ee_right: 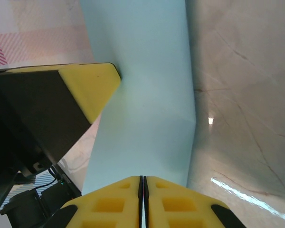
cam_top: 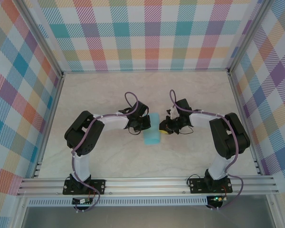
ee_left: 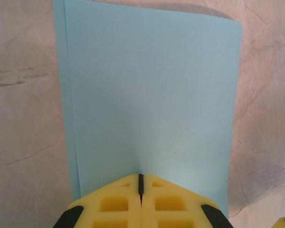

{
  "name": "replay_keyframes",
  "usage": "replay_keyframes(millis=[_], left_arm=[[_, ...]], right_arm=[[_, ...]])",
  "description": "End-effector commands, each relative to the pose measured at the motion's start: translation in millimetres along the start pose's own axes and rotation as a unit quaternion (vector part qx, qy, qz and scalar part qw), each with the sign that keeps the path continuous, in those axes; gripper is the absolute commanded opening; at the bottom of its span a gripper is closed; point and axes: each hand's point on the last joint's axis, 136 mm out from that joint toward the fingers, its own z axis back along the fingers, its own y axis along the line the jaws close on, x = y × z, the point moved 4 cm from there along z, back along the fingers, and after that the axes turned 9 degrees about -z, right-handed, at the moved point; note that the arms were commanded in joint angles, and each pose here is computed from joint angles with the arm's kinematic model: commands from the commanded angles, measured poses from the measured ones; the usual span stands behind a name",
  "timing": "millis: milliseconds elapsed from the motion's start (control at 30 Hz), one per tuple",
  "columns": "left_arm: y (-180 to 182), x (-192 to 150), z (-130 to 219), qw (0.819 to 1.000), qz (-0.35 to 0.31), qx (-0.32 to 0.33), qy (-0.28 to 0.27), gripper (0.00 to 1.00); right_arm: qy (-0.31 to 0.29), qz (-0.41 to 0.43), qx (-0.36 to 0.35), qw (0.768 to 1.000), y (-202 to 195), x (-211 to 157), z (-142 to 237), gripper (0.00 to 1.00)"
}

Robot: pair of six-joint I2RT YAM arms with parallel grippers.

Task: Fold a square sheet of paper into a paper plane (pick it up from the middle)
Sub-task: Fold the square sheet of paper in half at the center of the table.

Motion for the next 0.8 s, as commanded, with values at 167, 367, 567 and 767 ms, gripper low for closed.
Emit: replay_keyframes(millis=[167,367,567,767], left_arm=[[40,-31,-8,0.995,0.012,0.086,0.048,0.04],[44,-31,-8,0.994,0.015,0.099,0.044,0.04],[45,-31,-8,0.994,0.014,0.104,0.045,0.04],[45,-31,-9,0.993,0.016,0.104,0.043,0.04]], right_arm=[[0.029,-0.010,-0.008,0.999,-14,-1,-20,0.12],[0.044,-0.029,-0.035,0.998,-35,-6,-32,0.12],[0.045,-0.013,-0.012,0.999,-19,-17,-18,0.12],[0.055,-0.010,-0.020,0.998,-20,-33,-14,0.12]])
